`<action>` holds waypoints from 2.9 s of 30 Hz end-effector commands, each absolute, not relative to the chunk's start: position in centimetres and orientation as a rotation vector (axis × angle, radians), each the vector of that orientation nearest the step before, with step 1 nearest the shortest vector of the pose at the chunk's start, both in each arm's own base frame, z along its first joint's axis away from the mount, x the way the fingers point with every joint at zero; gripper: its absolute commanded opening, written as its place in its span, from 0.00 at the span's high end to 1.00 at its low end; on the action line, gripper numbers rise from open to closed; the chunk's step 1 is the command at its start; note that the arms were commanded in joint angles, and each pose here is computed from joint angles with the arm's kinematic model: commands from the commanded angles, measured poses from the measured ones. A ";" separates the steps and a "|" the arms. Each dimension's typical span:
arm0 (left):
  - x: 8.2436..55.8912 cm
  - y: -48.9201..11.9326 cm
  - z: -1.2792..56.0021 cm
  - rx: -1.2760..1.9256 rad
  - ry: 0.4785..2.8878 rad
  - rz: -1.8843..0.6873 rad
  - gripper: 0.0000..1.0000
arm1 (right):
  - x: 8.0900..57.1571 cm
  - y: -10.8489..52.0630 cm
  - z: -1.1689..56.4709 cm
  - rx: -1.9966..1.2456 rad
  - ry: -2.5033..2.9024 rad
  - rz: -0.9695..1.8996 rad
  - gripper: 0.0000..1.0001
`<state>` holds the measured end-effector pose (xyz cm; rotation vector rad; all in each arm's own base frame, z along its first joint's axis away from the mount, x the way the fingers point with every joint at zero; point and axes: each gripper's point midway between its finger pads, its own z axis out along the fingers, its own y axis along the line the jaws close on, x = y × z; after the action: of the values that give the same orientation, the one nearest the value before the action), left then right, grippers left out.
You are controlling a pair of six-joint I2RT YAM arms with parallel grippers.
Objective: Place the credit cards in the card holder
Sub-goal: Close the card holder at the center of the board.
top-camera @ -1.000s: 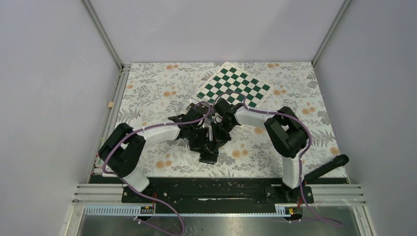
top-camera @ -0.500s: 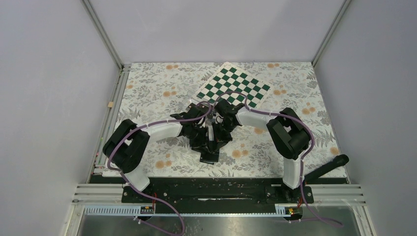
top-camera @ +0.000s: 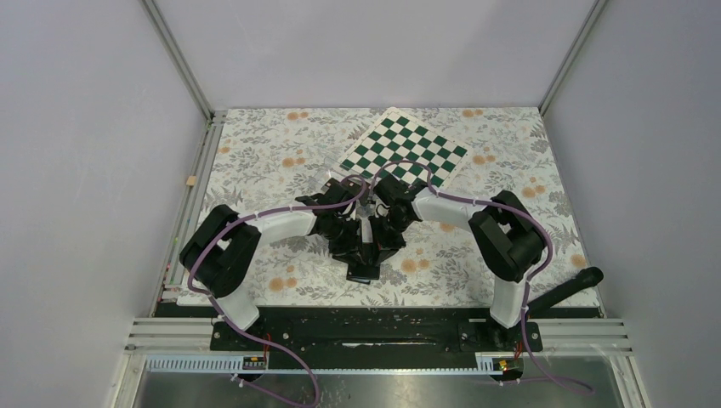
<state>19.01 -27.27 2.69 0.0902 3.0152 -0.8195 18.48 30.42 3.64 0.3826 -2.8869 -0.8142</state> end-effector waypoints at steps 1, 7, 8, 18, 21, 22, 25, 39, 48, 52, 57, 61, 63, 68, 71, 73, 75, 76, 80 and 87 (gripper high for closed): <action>21.3 -27.8 -0.8 0.130 2.920 -0.727 0.66 | 18.4 30.4 3.1 0.420 -2.891 -0.779 1.00; 21.0 -27.8 -1.0 0.143 2.930 -0.728 0.70 | 19.2 30.9 2.5 0.425 -2.901 -0.764 1.00; 20.9 -27.7 -1.1 0.144 2.935 -0.720 0.71 | 19.4 31.0 2.5 0.427 -2.902 -0.764 1.00; 20.3 -26.9 -2.3 0.187 3.011 -0.589 0.80 | 19.8 31.2 1.5 0.420 -2.906 -0.736 1.00; 20.0 -27.3 -2.6 0.222 3.027 -0.571 0.80 | 19.7 31.3 1.2 0.433 -2.906 -0.718 1.00; 20.0 -27.4 -2.5 0.228 3.027 -0.573 0.80 | 19.6 31.4 1.1 0.439 -2.908 -0.706 1.00; 19.9 -27.7 -2.4 0.252 3.029 -0.574 0.81 | 19.1 31.2 0.3 0.448 -2.907 -0.655 1.00; 19.1 -29.0 -2.0 0.367 3.014 -0.573 0.80 | 18.3 30.5 -3.3 0.392 -2.875 -0.391 1.00; 20.1 -29.7 0.4 0.388 2.911 -0.614 0.74 | 17.8 30.5 -3.7 0.375 -2.824 -0.366 1.00; 21.4 -29.7 3.2 0.379 2.800 -0.624 0.65 | 17.9 30.7 -2.2 0.407 -2.842 -0.414 1.00; 23.6 -29.2 8.4 0.310 2.625 -0.646 0.54 | 17.8 30.8 -0.8 0.431 -2.852 -0.452 1.00; 25.2 -28.1 11.6 0.211 2.539 -0.680 0.47 | 18.0 31.3 0.1 0.441 -2.860 -0.496 1.00; 25.7 -27.4 12.4 0.171 2.517 -0.693 0.44 | 18.2 31.5 0.6 0.445 -2.866 -0.513 1.00; 25.9 -25.6 12.5 0.095 2.508 -0.689 0.30 | 18.6 32.2 2.2 0.459 -2.879 -0.563 1.00; 25.8 -24.7 12.2 0.039 2.503 -0.698 0.18 | 19.1 32.7 3.7 0.472 -2.898 -0.601 1.00; 25.8 -24.3 12.2 0.012 2.489 -0.712 0.11 | 19.5 33.1 4.8 0.488 -2.914 -0.628 1.00; 25.7 -23.8 12.2 -0.026 2.474 -0.737 0.02 | 19.9 33.3 5.8 0.503 -2.935 -0.659 1.00; 25.8 -23.6 12.3 -0.048 2.459 -0.763 0.01 | 20.1 33.4 6.2 0.512 -2.945 -0.671 1.00; 26.5 -22.9 13.4 -0.141 2.368 -0.878 0.01 | 20.7 33.8 7.7 0.532 -2.972 -0.727 0.94; 27.9 -20.5 15.3 -0.220 2.236 -0.972 0.01 | 22.3 33.4 10.0 0.509 -3.039 -0.836 0.74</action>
<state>26.43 -20.39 11.93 -0.2218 2.3926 -0.8439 20.14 33.10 6.44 0.4882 -2.9490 -0.7000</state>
